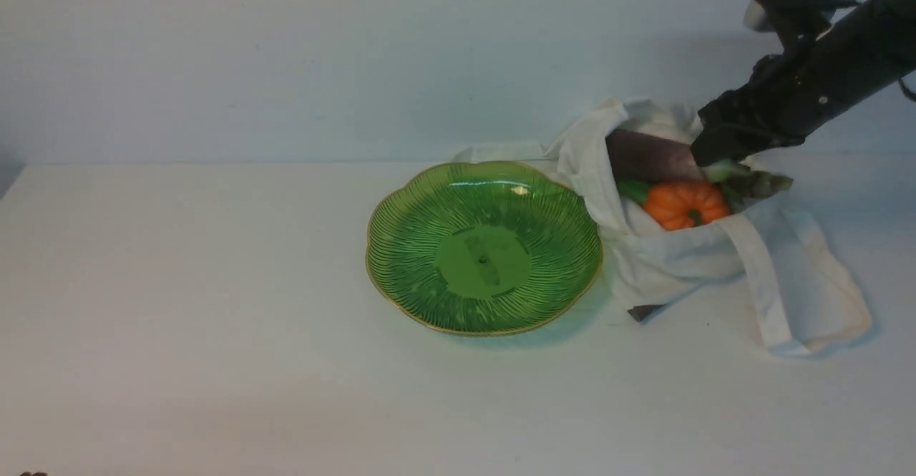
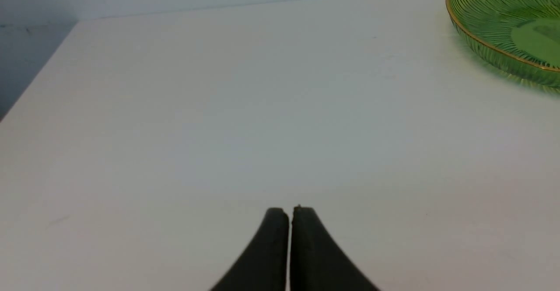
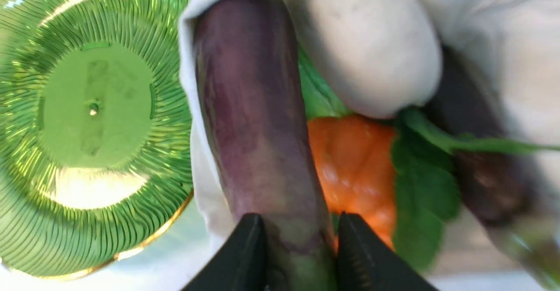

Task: Take vegetables from cloth bag on white table place on plate.
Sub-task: 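Take the eggplant out of the bag and place it on the plate with the right gripper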

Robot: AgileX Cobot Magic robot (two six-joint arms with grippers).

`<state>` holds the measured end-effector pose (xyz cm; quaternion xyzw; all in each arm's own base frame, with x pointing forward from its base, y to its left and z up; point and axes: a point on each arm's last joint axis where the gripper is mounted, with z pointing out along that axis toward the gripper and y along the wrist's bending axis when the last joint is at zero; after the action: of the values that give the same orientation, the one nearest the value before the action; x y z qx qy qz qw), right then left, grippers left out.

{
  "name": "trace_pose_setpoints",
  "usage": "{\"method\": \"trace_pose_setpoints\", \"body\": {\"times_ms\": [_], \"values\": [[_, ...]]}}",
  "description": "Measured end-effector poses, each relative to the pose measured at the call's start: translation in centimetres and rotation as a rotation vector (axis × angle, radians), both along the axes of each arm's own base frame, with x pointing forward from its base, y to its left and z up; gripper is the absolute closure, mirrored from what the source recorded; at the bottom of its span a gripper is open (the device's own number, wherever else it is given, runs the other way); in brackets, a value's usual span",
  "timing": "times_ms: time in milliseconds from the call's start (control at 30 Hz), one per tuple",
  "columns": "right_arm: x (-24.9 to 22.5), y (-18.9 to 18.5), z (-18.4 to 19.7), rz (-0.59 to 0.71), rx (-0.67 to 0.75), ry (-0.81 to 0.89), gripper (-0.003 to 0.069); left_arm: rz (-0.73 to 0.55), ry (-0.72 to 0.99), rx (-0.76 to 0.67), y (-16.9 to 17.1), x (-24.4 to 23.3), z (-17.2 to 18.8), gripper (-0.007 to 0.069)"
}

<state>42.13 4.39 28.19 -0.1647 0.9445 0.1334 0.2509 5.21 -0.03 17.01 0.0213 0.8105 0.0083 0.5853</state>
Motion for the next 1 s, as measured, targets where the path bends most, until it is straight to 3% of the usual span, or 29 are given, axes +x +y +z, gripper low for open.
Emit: {"method": "trace_pose_setpoints", "body": {"times_ms": [300,433,533,633,733,833,1000], "values": [[-4.9,-1.6,6.8,-0.121,-0.117,-0.017,0.0457,0.000,0.000,0.000,0.0,0.0,0.0,0.0630],[-7.6,-1.0,10.5,-0.200,0.000,-0.065,0.0457,0.000,0.000,0.000,0.0,0.0,0.0,0.0630],[-8.3,1.0,11.4,-0.164,0.108,-0.061,0.0457,0.000,0.000,0.000,0.0,0.0,0.0,0.0630],[-8.3,3.5,10.9,-0.102,0.149,-0.030,0.0457,0.000,0.000,0.000,0.0,0.0,0.0,0.0630],[-7.5,8.2,8.4,0.007,0.157,0.031,0.0457,0.000,0.000,0.000,0.0,0.0,0.0,0.0630],[-5.9,12.1,4.8,0.063,0.123,0.045,0.0457,0.000,0.000,0.000,0.0,0.0,0.0,0.0630],[-3.2,15.3,-1.2,0.093,0.021,0.027,0.0457,0.000,0.000,0.000,0.0,0.0,0.0,0.0630]]}}
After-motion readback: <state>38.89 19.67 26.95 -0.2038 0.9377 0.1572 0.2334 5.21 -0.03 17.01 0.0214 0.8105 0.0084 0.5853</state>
